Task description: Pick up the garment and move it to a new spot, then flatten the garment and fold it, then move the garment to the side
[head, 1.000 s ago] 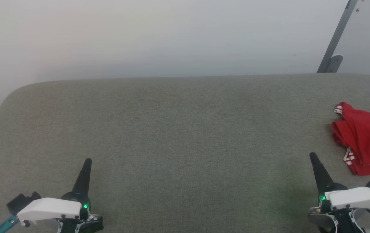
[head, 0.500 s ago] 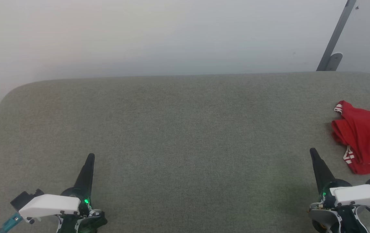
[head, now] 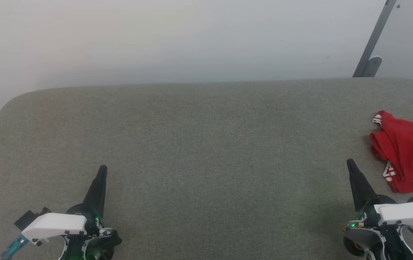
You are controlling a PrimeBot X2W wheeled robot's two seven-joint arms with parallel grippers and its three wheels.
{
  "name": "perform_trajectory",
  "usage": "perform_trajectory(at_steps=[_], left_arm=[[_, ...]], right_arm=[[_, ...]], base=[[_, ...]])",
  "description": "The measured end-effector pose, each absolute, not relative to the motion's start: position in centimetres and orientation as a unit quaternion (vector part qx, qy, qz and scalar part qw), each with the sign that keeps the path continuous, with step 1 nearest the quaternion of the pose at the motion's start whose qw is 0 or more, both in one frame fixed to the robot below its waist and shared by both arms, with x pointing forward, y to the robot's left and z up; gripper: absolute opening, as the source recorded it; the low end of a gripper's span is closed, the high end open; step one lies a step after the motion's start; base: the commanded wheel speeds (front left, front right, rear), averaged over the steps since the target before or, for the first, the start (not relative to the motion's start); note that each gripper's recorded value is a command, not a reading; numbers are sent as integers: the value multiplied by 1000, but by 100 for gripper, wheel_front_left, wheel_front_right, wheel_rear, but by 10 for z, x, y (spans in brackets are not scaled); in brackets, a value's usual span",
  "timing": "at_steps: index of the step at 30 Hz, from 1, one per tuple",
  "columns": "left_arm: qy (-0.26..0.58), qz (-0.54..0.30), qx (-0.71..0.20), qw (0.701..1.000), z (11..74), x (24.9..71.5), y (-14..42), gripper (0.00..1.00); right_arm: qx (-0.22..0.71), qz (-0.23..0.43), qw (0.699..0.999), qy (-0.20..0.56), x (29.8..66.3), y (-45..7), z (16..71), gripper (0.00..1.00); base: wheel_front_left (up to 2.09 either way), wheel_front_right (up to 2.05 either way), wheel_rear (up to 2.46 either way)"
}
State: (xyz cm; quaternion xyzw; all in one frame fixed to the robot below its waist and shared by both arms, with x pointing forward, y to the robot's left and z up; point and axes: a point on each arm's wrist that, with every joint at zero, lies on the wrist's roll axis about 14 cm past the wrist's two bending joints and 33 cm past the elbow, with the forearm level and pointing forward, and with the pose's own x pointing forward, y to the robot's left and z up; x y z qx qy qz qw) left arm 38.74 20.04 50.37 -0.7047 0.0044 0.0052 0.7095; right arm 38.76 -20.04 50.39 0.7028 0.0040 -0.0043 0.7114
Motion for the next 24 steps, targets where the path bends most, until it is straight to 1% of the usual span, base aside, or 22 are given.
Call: perform_trajectory(at_steps=[2, 24], left_arm=[[5, 4, -708, 706, 504, 388, 200, 0], [5, 4, -708, 706, 504, 388, 200, 0]], right_arm=[[707, -3, 707, 4, 388, -200, 504, 0], [707, -2, 707, 3, 388, -200, 505, 0]], base=[[0, 0, 0], [0, 0, 0]])
